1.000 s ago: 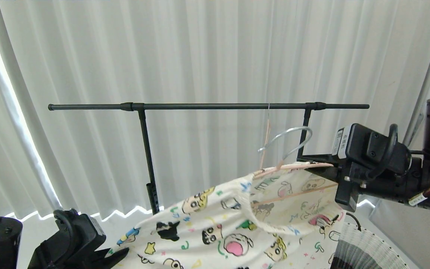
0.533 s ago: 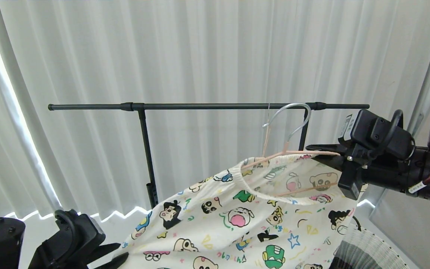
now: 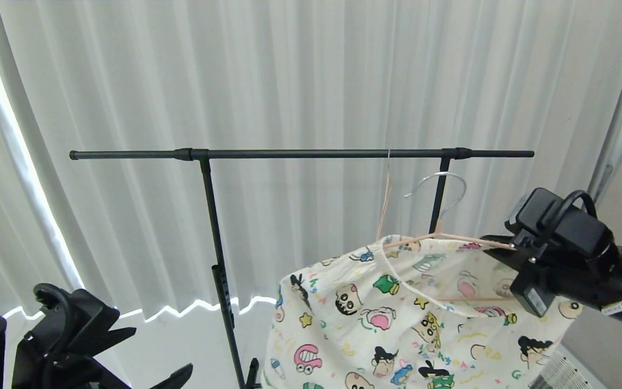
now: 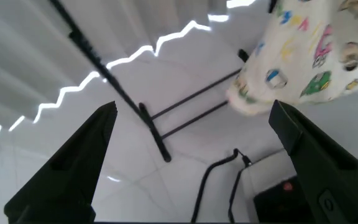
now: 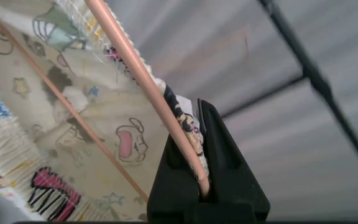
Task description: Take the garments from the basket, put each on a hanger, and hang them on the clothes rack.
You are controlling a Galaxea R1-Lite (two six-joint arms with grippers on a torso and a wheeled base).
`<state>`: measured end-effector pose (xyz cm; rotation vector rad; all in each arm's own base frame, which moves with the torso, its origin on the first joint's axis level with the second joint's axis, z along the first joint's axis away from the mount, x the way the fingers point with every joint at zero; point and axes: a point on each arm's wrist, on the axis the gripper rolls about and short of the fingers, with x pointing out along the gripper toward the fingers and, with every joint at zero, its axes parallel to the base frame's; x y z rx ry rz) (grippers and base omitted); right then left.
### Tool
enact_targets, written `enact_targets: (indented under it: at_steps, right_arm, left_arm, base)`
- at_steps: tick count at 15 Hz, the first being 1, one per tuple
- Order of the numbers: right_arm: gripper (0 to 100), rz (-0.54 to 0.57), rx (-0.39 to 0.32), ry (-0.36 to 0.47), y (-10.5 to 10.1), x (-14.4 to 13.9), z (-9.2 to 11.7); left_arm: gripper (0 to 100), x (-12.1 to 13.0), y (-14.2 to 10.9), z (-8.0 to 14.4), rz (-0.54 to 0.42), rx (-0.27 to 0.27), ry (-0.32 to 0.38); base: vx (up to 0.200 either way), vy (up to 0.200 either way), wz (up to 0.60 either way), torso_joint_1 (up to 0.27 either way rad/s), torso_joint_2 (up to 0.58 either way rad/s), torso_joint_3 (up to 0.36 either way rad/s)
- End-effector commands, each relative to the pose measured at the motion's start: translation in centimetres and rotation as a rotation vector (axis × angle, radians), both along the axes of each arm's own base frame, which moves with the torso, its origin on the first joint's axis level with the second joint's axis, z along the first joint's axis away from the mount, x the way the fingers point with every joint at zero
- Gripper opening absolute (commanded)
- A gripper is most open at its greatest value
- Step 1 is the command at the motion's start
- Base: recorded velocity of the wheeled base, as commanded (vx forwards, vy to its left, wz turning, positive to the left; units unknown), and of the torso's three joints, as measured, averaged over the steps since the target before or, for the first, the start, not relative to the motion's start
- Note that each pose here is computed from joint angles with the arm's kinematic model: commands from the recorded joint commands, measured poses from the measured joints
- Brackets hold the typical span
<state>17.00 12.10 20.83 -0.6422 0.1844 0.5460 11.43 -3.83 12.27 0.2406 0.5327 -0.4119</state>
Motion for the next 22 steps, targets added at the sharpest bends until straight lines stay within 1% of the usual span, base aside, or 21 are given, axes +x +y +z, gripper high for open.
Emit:
enact_targets:
  at_steps: [1, 3, 4, 5, 6, 7, 8, 9, 10, 12, 13, 15, 16, 17, 19, 20, 22]
  right_arm:
    - [0, -0.124, -0.003, 0.034, -2.2, -1.6, -0.8]
    - [0, -0.284, -0.049, 0.1, -4.7, -2.5, -1.2]
    - [0, -0.399, -0.09, 0.146, -6.7, -3.2, -1.4]
    - [0, -0.439, -0.1, 0.163, -7.4, -3.5, -1.5]
    - [0, -0.582, -0.127, 0.233, -9.7, -4.5, -1.9]
    - [0, -0.669, -0.138, 0.278, -10.9, -5.0, -2.2]
    - [0, -0.737, -0.138, 0.303, -11.8, -5.2, -2.3]
    - [0, -0.828, -0.128, 0.321, -12.9, -5.2, -2.4]
    - [0, -0.873, -0.118, 0.327, -13.4, -5.2, -2.4]
    - [0, -0.934, -0.047, 0.365, -13.6, -4.5, -2.8]
    - [0, -0.967, 0.005, 0.394, -13.6, -3.6, -3.1]
    - [0, -0.98, 0.112, 0.393, -13.0, -1.6, -2.9]
    - [0, -0.968, 0.189, 0.368, -12.2, 0.2, -2.5]
    - [0, -0.931, 0.221, 0.344, -11.3, 1.6, -2.2]
    - [0, -0.858, 0.238, 0.309, -9.9, 3.5, -2.0]
    - [0, -0.78, 0.26, 0.275, -8.1, 5.0, -2.0]
    - [0, -0.719, 0.277, 0.257, -6.9, 6.0, -2.3]
  left_arm:
    - [100, 0.1, 0.9, 0.3, 0.095, 0.004, -0.022]
    - [100, 0.3, 1.5, 0.6, 0.144, 0.005, -0.039]
    - [100, 0.4, 1.6, 0.9, 0.159, 0.004, -0.053]
    - [100, 0.4, 1.7, 0.9, 0.167, 0.008, -0.055]
    - [100, 0.5, 1.7, 1.0, 0.194, 0.024, -0.062]
    - [100, 0.5, 1.7, 1.1, 0.204, 0.029, -0.067]
    - [100, 0.5, 1.7, 1.2, 0.206, 0.029, -0.07]
    - [100, 0.5, 1.7, 1.4, 0.205, 0.026, -0.082]
    - [100, 0.6, 1.7, 1.5, 0.203, 0.028, -0.085]
    - [100, 0.6, 1.7, 1.5, 0.197, 0.036, -0.089]
    - [100, 0.6, 1.7, 1.5, 0.19, 0.048, -0.092]
    - [100, 0.6, 1.7, 1.6, 0.182, 0.06, -0.099]
    - [100, 0.6, 1.7, 1.7, 0.182, 0.058, -0.103]
    - [100, 0.7, 1.7, 1.8, 0.181, 0.06, -0.107]
    - [100, 0.8, 1.6, 2.0, 0.179, 0.06, -0.113]
    - [100, 0.8, 1.6, 2.0, 0.178, 0.061, -0.115]
    - [100, 0.8, 1.6, 2.1, 0.178, 0.063, -0.117]
  base:
    - [0.0, 0.0, 0.0, 0.0, 0.0, 0.0]
    - [0.0, 0.0, 0.0, 0.0, 0.0, 0.0]
    - [0.0, 0.0, 0.0, 0.0, 0.0, 0.0]
    - [0.0, 0.0, 0.0, 0.0, 0.0, 0.0]
    - [0.0, 0.0, 0.0, 0.0, 0.0, 0.0]
    - [0.0, 0.0, 0.0, 0.0, 0.0, 0.0]
    - [0.0, 0.0, 0.0, 0.0, 0.0, 0.0]
    - [0.0, 0.0, 0.0, 0.0, 0.0, 0.0]
    - [0.0, 0.0, 0.0, 0.0, 0.0, 0.0]
    - [0.0, 0.0, 0.0, 0.0, 0.0, 0.0]
    - [0.0, 0.0, 0.0, 0.0, 0.0, 0.0]
    - [0.0, 0.0, 0.0, 0.0, 0.0, 0.0]
    - [0.0, 0.0, 0.0, 0.0, 0.0, 0.0]
    - [0.0, 0.0, 0.0, 0.0, 0.0, 0.0]
    - [0.0, 0.0, 0.0, 0.0, 0.0, 0.0]
    - [0.0, 0.0, 0.0, 0.0, 0.0, 0.0]
    - [0.0, 0.0, 0.0, 0.0, 0.0, 0.0]
